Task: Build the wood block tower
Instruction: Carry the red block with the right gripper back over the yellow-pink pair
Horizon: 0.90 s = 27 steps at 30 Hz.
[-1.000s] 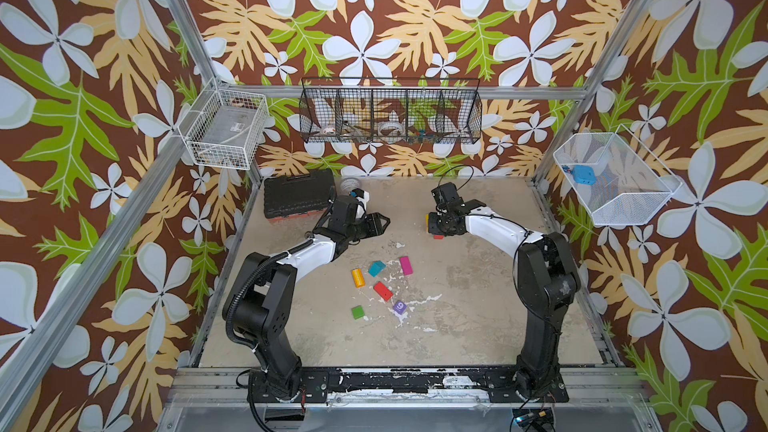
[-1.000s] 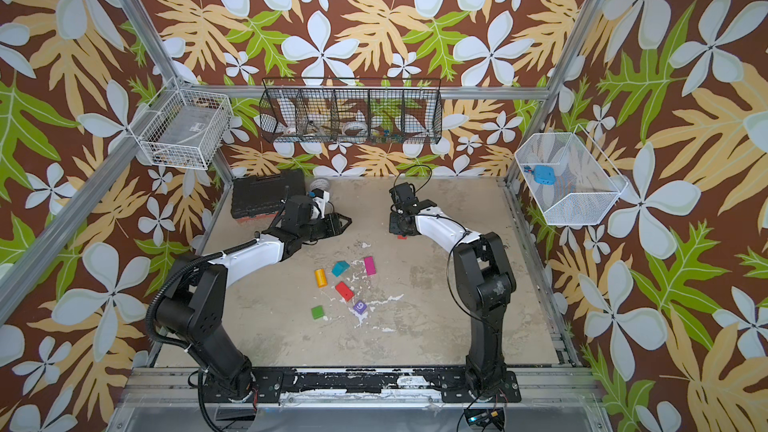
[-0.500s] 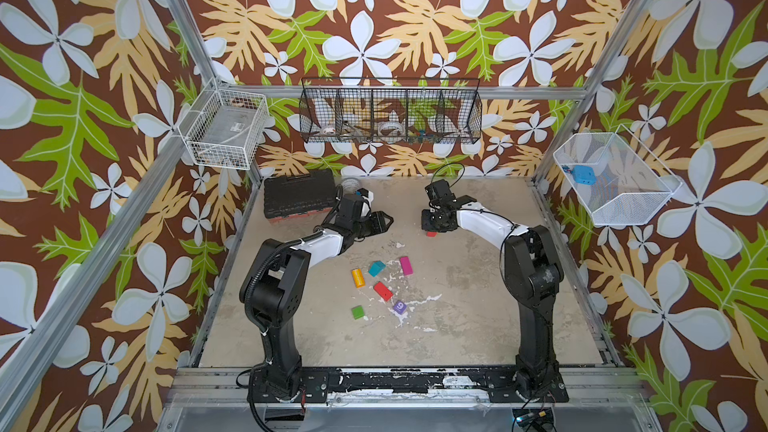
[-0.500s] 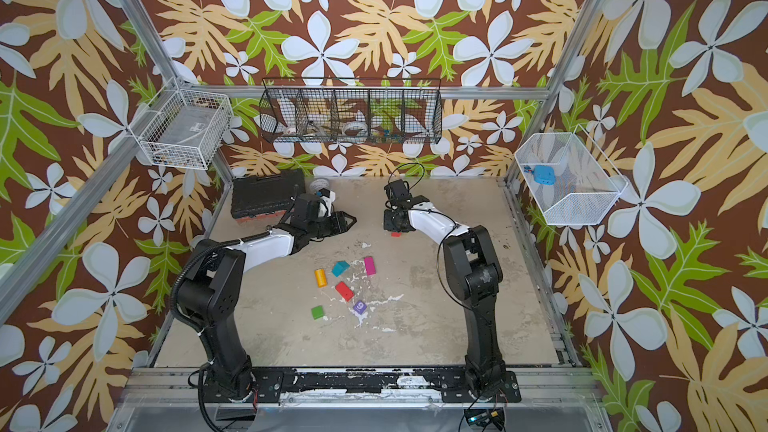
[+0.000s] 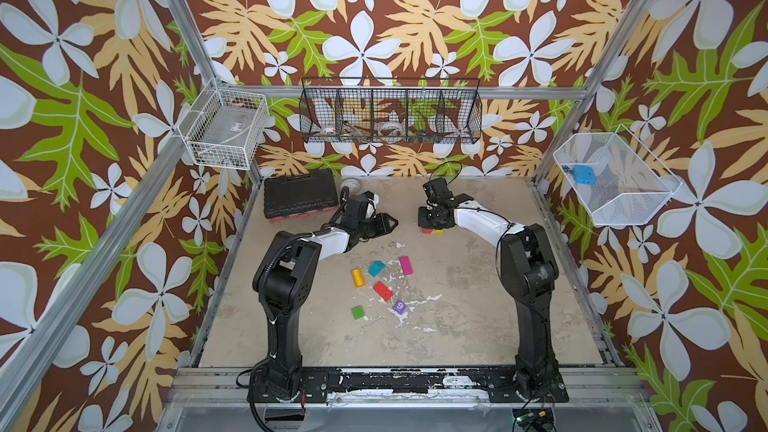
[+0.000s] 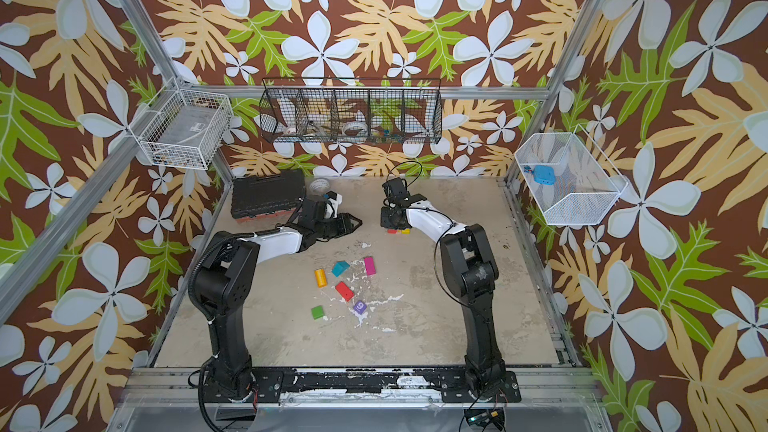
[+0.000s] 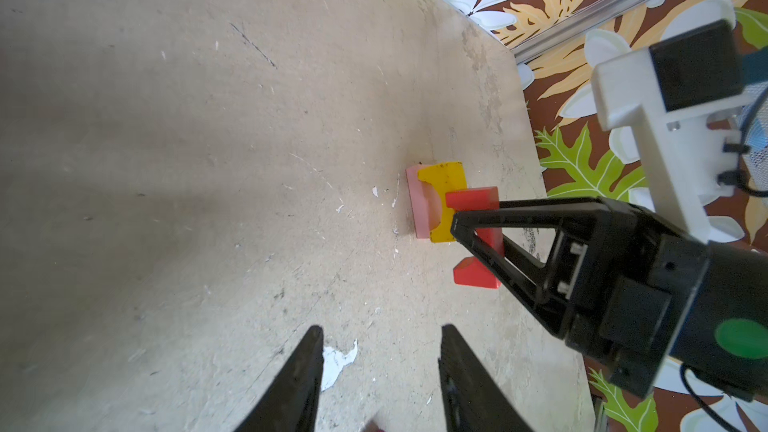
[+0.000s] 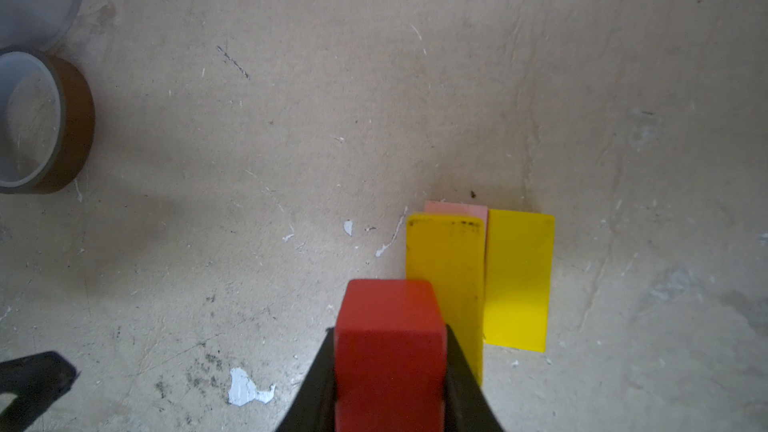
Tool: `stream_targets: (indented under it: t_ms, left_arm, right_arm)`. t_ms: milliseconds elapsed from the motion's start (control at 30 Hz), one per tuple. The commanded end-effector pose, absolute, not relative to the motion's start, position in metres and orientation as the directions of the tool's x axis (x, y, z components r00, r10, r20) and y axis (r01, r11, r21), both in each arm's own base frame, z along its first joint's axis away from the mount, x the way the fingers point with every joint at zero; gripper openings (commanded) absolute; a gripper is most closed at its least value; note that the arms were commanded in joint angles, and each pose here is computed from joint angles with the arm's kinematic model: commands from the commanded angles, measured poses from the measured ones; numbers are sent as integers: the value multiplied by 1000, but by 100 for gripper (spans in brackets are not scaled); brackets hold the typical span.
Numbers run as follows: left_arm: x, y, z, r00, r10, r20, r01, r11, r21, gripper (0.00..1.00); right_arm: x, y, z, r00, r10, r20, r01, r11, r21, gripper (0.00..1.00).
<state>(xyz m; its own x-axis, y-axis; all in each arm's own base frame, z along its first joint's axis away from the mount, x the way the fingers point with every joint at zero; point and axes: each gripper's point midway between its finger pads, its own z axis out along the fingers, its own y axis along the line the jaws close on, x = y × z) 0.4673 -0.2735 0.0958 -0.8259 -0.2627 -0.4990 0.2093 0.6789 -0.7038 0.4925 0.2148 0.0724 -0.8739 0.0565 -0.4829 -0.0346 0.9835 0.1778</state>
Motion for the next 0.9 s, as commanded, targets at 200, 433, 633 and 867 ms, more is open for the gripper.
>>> stream_targets:
  t_ms: [200,433,633,867]
  left_arm:
    - [473,-289,98,-827,-254,-502,242,645,-725,46]
    - [476,-300,95,-833,-241,-498,250,639,-727,46]
    - [482,-309,90,-838,-227,-496,254,641,-724,46]
    - [491,-328,86,-844,-203,-496,267,643,-718,41]
  right_arm:
    - [486,205,96,-863,55,-503,-39,984,174,8]
    - [486,187,125,-827,73,-557,-15,988,152,10]
    - [489,146,97,-851,132,-508,53,984,168,9]
    - [500,140,71,-874,129,-468,53,984,173,9]
